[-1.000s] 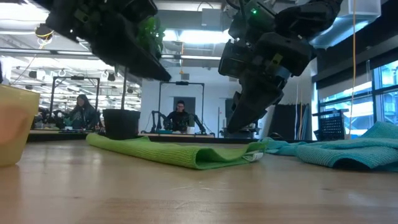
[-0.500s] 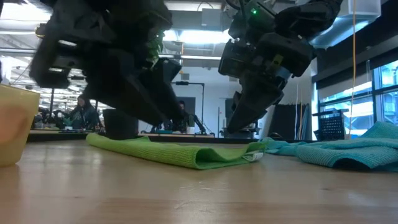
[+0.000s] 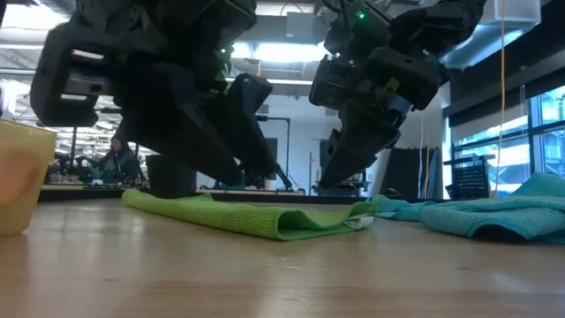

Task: Fold microfiber towels
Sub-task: Fold the green microfiber cloth

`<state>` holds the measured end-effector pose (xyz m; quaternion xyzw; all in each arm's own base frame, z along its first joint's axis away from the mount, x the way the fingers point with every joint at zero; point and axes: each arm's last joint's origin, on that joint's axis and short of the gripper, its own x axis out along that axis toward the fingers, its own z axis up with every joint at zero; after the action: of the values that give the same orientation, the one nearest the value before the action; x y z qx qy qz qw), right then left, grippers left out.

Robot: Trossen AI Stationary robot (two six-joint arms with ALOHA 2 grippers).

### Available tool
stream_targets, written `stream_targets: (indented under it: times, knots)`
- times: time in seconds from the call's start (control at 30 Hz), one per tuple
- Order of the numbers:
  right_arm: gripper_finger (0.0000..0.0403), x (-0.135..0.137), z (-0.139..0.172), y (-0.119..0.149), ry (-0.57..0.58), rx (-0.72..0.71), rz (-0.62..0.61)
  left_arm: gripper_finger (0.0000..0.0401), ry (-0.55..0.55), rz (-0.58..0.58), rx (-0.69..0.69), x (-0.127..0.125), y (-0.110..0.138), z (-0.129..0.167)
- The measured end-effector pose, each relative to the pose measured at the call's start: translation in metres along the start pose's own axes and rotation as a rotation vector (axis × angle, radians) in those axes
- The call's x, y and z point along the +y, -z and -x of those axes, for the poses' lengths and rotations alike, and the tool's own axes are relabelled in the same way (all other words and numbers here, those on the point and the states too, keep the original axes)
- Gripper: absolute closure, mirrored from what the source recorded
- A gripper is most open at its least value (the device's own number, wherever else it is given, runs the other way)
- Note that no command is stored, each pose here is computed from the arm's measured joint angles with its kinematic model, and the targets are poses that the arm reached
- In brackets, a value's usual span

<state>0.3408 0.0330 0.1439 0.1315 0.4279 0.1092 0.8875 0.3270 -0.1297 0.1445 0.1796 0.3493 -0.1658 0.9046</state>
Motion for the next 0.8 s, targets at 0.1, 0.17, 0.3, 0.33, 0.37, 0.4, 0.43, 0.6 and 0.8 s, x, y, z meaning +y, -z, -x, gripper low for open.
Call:
stream_targets:
  times: [0.1,0.17,0.3,0.33,0.37,0.4,0.43,0.6,0.8]
  knots:
    - [0.0309,0.000,0.000,0.000,0.000,-0.001,0.001,0.0210,-0.003,-0.016,-0.006,0.003,0.000,0.000]
    - [0.0309,0.000,0.000,0.000,0.000,-0.001,0.001,0.0210,0.003,-0.017,-0.002,0.004,0.001,-0.003]
    - [0.0309,0.000,0.000,0.000,0.004,-0.002,0.002,0.0210,0.014,-0.032,0.051,0.004,0.012,-0.014]
    - [0.0309,0.000,0.000,0.000,0.008,-0.002,0.002,0.0210,0.011,-0.030,0.046,0.004,0.013,-0.017]
    - [0.0309,0.000,0.000,0.000,0.008,-0.002,0.002,0.0210,0.010,-0.029,0.053,0.005,0.015,-0.019]
    - [0.0309,0.000,0.000,0.000,0.008,-0.002,0.002,0.0210,0.010,-0.027,0.063,0.005,0.017,-0.021]
    - [0.0309,0.000,0.000,0.000,0.008,-0.002,0.003,0.0210,0.011,-0.025,0.068,0.006,0.019,-0.023]
    - [0.0309,0.000,0.000,0.000,0.011,-0.003,0.004,0.0210,0.009,-0.019,0.073,0.009,0.021,-0.025]
    - [0.0309,0.000,0.000,0.000,0.011,-0.002,-0.001,0.0225,0.014,-0.052,0.075,0.009,0.021,-0.025]
